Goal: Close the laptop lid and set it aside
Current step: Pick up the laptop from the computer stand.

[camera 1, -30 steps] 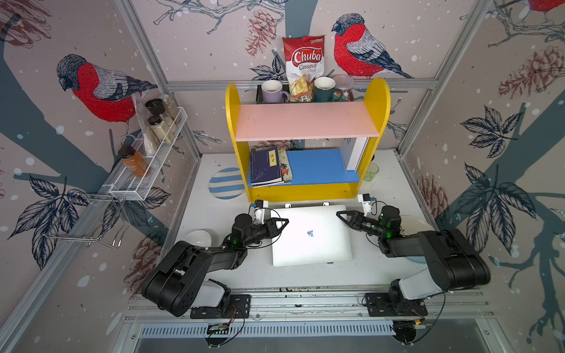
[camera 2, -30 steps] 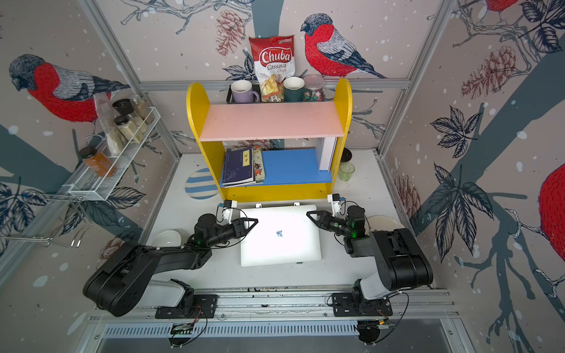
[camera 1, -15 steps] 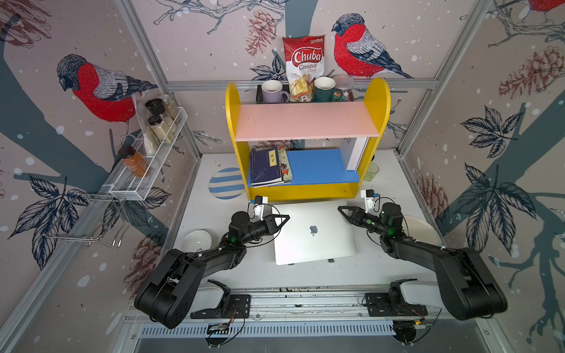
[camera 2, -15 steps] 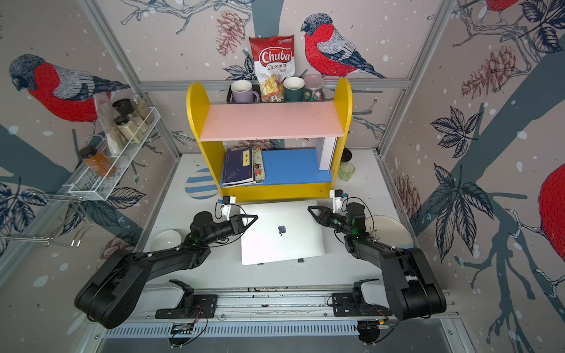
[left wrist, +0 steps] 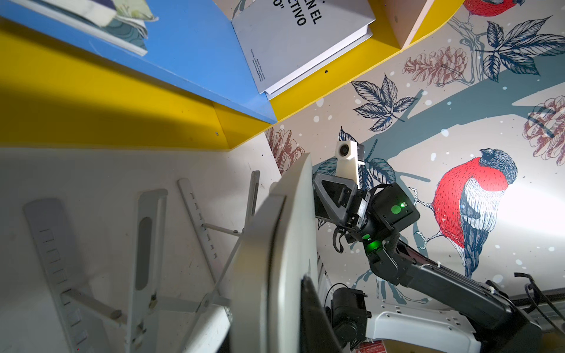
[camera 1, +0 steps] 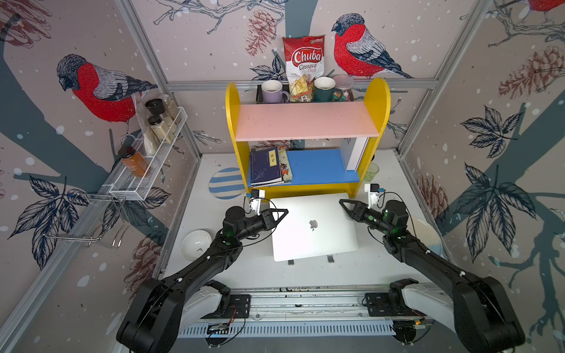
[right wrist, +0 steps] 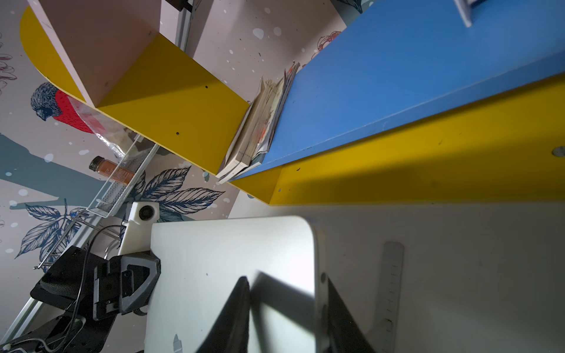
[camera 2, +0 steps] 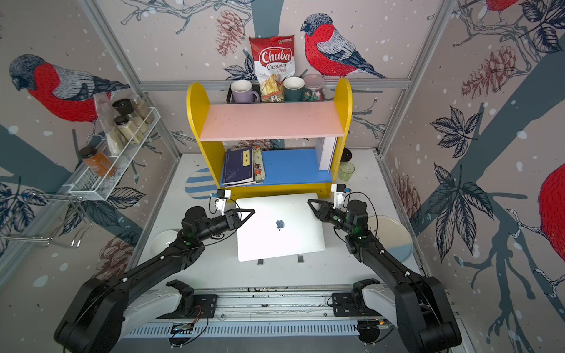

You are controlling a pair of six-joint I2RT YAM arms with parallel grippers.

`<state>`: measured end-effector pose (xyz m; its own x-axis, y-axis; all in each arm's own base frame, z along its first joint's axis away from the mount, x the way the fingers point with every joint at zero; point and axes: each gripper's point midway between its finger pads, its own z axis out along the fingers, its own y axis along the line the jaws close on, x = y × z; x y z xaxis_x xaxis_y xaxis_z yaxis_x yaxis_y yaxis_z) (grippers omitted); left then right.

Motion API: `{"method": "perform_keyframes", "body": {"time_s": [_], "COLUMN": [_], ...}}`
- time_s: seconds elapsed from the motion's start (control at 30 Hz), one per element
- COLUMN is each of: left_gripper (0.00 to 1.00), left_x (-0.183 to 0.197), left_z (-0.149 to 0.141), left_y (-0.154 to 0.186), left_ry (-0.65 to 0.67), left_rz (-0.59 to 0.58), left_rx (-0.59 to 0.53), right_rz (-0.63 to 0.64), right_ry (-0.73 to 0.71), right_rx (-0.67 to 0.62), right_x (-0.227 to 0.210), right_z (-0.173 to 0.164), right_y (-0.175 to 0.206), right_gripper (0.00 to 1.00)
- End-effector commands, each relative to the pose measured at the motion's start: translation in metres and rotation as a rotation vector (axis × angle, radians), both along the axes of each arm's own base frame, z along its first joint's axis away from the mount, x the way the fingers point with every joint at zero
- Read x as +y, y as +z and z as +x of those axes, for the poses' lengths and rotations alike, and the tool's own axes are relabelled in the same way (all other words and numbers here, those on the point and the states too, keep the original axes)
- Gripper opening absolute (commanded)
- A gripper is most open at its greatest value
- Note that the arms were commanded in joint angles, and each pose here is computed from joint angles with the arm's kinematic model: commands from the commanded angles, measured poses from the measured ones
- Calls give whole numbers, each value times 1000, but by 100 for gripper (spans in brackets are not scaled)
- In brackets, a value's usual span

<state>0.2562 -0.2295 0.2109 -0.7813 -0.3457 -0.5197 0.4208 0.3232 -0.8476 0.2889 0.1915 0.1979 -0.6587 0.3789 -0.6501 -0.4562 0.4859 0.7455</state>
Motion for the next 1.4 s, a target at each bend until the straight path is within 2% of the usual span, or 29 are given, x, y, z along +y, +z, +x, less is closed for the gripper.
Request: {"method": "perform_keyframes", "body": {"time_s": [0.0,0.17,0.23,0.43,0.77,1.07,1.37], "left_gripper": [0,0,0,0,0,0,0], "left_x": [3,-3,-7,-8,0,1,-2], "left_z": [9,14,18,26,28,39,60], "left_y": [3,24,36,74,124,165,211], "left_ry": [48,41,32,47,99,135,162], "left_rz": [57,-27,-99,-226,-252,-289,-349], "left_rx": [-12,56,87,94,119,122,107], "right_rz": [100,155,180,232,308,359,359], "right_ry": [315,332,339,353,381,396,384], "right_rx": [8,5,4,-27,-40,-64,-56], "right_x": [36,38,38,37,38,37,43], "right_z": [-50,-53,-55,-61,-70,-75,-54], "right_y": [29,53,65,106,160,207,246], "right_gripper": [30,27,27,27,29,21,19]}}
